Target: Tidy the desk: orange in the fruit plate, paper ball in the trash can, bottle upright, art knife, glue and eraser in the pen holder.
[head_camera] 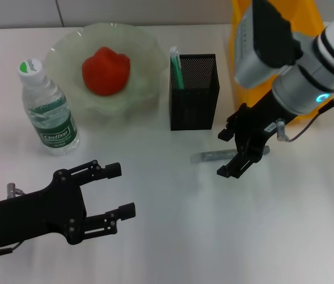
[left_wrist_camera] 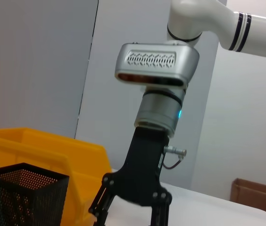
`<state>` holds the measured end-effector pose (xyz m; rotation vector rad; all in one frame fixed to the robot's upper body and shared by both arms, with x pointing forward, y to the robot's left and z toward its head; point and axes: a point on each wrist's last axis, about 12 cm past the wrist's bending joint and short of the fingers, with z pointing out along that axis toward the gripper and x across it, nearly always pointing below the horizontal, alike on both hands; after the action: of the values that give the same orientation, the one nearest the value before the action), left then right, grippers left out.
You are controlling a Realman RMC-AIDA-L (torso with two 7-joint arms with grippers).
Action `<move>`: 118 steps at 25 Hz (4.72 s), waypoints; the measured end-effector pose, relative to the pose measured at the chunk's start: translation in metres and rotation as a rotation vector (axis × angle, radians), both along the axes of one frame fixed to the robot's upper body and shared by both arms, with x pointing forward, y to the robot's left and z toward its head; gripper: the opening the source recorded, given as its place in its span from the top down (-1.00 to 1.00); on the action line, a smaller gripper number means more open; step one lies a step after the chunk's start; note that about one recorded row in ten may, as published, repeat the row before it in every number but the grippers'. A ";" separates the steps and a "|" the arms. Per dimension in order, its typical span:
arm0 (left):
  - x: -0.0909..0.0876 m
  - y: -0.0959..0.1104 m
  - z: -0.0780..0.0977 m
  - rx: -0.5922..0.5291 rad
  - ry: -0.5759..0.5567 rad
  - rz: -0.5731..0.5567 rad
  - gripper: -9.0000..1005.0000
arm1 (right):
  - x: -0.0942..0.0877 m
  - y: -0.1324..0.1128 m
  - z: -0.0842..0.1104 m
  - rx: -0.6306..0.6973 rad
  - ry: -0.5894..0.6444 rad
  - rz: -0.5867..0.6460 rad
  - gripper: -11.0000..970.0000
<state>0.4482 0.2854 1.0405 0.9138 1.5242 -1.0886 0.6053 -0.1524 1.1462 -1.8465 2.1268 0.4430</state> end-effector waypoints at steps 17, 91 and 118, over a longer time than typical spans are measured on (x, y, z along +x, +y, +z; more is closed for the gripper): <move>0.000 0.000 0.001 -0.008 0.005 -0.003 -0.56 | 0.002 0.011 -0.022 -0.027 -0.056 0.013 -0.08; 0.000 -0.003 0.004 -0.030 -0.024 -0.019 -0.56 | -0.027 -0.044 -0.009 0.914 -0.004 -0.202 0.68; 0.001 -0.005 0.004 -0.017 -0.048 -0.031 -0.56 | 0.007 -0.048 -0.045 1.208 -0.232 -0.709 0.70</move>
<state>0.4487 0.2809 1.0442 0.9478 1.4636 -1.0928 0.6127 -0.2008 1.1008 -0.4229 1.5522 0.9541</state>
